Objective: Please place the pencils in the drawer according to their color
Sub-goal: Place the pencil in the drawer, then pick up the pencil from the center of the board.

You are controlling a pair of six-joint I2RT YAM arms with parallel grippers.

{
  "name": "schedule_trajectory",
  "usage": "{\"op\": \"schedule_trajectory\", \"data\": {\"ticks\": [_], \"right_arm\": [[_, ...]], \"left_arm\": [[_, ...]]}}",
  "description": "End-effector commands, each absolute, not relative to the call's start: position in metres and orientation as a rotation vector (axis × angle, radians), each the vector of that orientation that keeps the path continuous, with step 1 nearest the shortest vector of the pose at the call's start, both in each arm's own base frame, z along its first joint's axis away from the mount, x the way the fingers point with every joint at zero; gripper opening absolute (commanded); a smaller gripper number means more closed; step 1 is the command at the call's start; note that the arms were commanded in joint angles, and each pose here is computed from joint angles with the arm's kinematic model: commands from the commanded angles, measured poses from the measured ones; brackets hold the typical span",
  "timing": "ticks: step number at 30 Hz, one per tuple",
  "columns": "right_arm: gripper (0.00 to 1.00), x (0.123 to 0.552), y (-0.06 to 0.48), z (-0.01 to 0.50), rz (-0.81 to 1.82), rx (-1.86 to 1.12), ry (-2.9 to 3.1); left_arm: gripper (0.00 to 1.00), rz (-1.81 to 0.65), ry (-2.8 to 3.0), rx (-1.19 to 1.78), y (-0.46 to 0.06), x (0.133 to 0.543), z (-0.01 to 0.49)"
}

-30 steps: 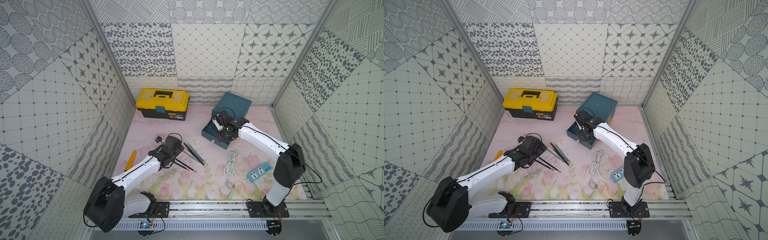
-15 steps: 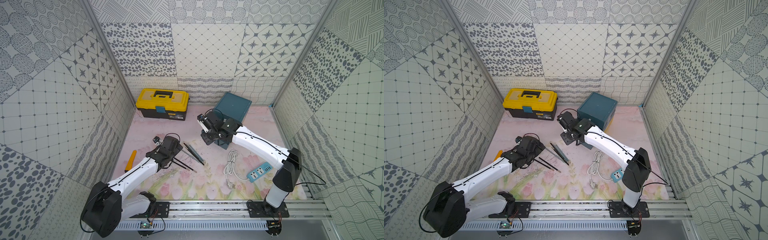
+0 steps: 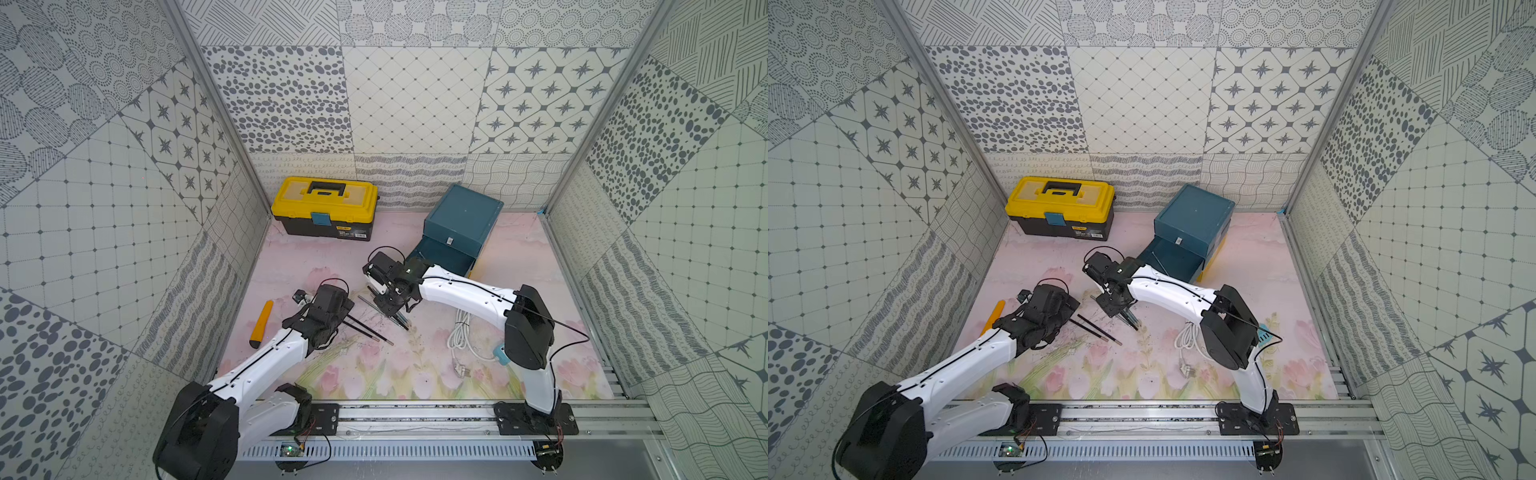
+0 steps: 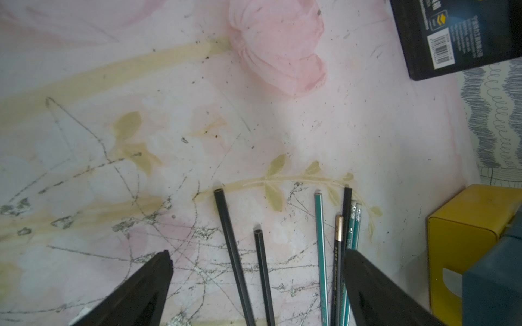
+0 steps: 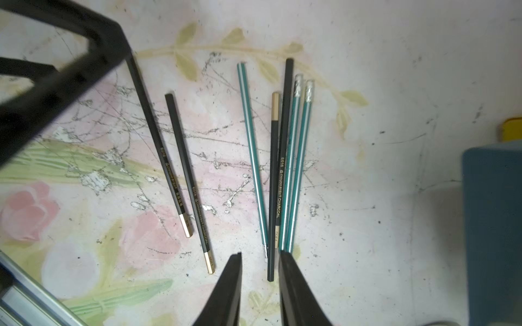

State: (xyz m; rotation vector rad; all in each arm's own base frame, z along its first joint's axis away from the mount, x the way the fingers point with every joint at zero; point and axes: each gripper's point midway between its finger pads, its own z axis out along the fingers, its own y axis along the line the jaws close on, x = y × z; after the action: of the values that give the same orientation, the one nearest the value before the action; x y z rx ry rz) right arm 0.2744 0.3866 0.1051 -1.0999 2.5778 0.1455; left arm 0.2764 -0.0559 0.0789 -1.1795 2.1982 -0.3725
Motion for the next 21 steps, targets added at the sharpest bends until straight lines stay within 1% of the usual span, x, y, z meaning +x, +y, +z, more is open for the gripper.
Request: {"op": "schedule_trajectory", "data": {"ticks": [1, 11, 21], "right_arm": [[0.28, 0.272, 0.398, 0.093, 0.177, -1.110, 2.596], [0.27, 0.276, 0.406, 0.056, 0.133, -1.183, 2.619], [0.27, 0.281, 0.407, 0.043, 0.090, -1.202, 2.617]], "left_arm": [[0.99, -0.357, 2.107, -1.254, -0.041, 0.270, 0.084], [0.99, -0.362, 2.090, -1.265, -0.037, 0.267, 0.084], [0.99, -0.373, 2.108, -1.267, -0.041, 0.270, 0.080]]}}
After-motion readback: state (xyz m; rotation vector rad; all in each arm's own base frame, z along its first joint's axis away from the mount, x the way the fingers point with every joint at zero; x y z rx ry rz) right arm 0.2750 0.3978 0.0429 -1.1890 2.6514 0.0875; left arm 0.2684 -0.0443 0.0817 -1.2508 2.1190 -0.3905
